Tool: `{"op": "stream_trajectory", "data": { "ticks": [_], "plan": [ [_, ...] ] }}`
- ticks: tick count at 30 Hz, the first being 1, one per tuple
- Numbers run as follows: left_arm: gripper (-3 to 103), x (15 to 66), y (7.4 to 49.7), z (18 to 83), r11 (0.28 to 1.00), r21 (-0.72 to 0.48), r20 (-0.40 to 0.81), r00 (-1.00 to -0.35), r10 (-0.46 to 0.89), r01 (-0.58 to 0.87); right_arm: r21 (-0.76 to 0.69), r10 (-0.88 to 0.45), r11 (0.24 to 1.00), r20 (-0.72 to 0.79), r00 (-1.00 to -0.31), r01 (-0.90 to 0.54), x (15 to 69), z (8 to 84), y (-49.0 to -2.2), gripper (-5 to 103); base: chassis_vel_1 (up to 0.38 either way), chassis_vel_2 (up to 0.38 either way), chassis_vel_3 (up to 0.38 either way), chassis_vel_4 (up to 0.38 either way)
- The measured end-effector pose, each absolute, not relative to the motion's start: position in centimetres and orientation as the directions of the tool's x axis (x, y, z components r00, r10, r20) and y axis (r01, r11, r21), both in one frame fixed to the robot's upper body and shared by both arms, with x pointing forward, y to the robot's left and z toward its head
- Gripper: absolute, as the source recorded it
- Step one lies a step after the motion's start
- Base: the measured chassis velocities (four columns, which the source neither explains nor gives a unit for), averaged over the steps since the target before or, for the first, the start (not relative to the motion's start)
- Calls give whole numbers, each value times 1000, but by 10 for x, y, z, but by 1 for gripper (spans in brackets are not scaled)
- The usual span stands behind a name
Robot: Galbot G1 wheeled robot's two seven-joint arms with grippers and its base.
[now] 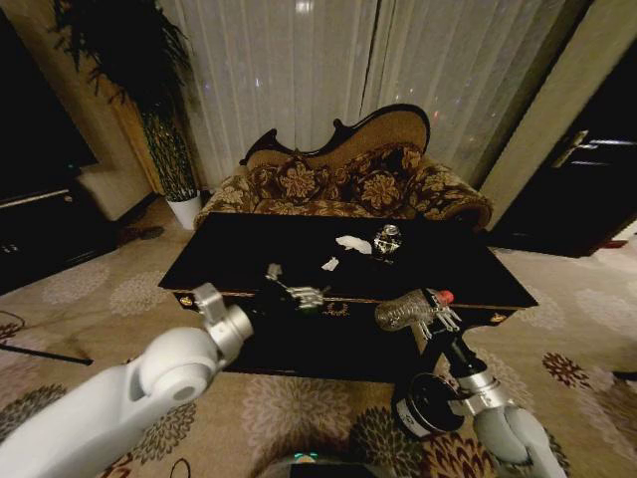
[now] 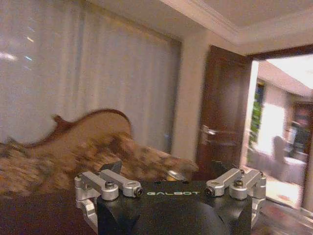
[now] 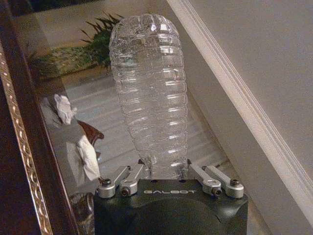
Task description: Move to the front of the table and place the trash on the table into the trash bin.
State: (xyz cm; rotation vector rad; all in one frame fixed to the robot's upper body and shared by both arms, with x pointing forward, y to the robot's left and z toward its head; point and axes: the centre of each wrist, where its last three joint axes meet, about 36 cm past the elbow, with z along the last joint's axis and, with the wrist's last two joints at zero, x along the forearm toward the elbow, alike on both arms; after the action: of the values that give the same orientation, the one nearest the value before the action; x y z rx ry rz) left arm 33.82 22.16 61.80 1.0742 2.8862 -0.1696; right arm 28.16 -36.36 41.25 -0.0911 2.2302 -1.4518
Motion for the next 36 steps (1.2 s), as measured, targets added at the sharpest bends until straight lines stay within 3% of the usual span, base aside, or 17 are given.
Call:
{"op": "stream_trajectory", "data": {
  "ticks": [5,12,21,36],
  "plan": [
    [100,358,242,615,826,-67,-122,-826,550,560,-843,-219,494,-356,-908,212,264,408,-370,25,0,0,0,0],
    [100,379,302,600,943,-49,-159,-934,319,330,-709,-44,666,-350,-936,234,247,404,-379,25,0,0,0,0],
    [100,358,369,567,983,-41,-169,-971,168,177,-582,69,781,-281,-957,227,235,396,-384,25,0,0,0,0],
    [100,343,381,537,989,-59,-171,-977,127,139,-474,198,849,-127,-972,235,232,332,-403,25,0,0,0,0]
  ]
}}
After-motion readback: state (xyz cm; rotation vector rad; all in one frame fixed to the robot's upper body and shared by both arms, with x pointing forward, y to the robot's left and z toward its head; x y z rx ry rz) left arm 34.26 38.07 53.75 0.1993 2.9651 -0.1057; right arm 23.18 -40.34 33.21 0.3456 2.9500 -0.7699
